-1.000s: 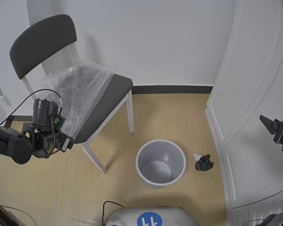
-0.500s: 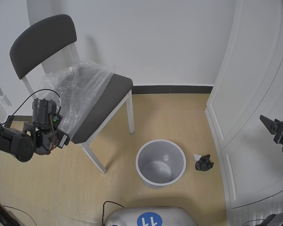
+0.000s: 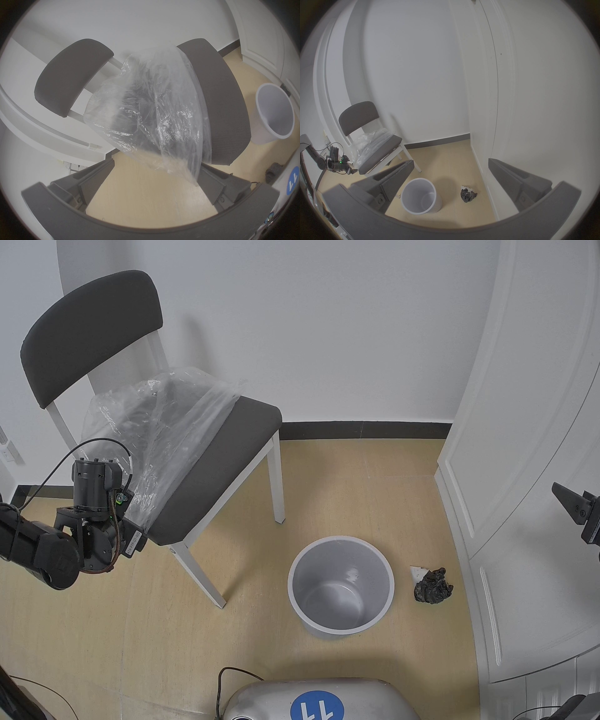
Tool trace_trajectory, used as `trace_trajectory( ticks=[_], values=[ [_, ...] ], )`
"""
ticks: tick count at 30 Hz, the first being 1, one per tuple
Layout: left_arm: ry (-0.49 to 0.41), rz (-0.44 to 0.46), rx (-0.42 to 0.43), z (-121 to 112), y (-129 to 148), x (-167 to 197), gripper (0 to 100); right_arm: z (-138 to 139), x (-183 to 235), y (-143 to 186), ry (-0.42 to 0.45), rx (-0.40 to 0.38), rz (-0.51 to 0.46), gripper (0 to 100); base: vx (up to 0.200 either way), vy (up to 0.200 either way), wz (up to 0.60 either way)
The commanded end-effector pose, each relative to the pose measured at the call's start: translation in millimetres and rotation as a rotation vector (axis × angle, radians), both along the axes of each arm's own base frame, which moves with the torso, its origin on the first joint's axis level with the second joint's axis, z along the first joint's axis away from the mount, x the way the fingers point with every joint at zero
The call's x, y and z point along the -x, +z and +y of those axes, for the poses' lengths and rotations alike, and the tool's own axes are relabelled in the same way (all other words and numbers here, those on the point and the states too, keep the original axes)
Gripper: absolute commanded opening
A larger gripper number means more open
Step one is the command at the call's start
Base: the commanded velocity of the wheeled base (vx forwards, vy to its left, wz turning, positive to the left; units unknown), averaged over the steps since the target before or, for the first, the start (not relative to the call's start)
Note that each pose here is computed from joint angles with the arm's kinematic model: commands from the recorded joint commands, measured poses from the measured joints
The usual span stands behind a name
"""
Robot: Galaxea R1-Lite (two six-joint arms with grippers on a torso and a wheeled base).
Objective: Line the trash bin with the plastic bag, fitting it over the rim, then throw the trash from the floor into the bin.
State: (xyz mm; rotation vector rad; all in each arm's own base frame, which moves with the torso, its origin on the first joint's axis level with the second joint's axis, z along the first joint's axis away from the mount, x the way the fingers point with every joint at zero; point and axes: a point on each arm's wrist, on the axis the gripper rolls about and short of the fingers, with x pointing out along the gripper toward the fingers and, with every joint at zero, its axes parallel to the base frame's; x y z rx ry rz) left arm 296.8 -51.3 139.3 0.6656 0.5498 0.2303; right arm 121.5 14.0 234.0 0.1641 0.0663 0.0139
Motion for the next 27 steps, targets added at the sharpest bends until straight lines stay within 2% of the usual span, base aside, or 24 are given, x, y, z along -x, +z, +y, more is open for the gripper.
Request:
trace_trajectory(
  ticks=[1, 4, 5, 20, 27],
  values=[
    [-0.001, 0.005, -0.003, -0.1, -1.2, -0.3, 100, 0.0, 0.8, 0.5, 0.0, -0.002, -0.004, 100, 0.0, 0.0, 0.0],
    [-0.009, 0.009, -0.016, -0.6, -1.0, -0.2, 100, 0.0, 0.8, 0.5, 0.0, -0.002, -0.004, 100, 0.0, 0.0, 0.0],
    [-0.007, 0.008, -0.015, -0.1, -0.6, -0.1, 0, 0.0, 0.8, 0.5, 0.0, -0.002, -0.004, 100, 0.0, 0.0, 0.0],
    [-0.011, -0.018, -0.011, -0.6, 4.8, 3.8, 0, 0.0, 0.8, 1.1, 0.0, -0.002, -0.007, 100, 0.0, 0.0, 0.0],
    [-0.028, -0.093, 0.022, -1.7, 25.0, 18.2, 0, -0.3, 2.5, 4.0, 0.0, -0.004, -0.025, 100, 0.0, 0.0, 0.0]
  ],
)
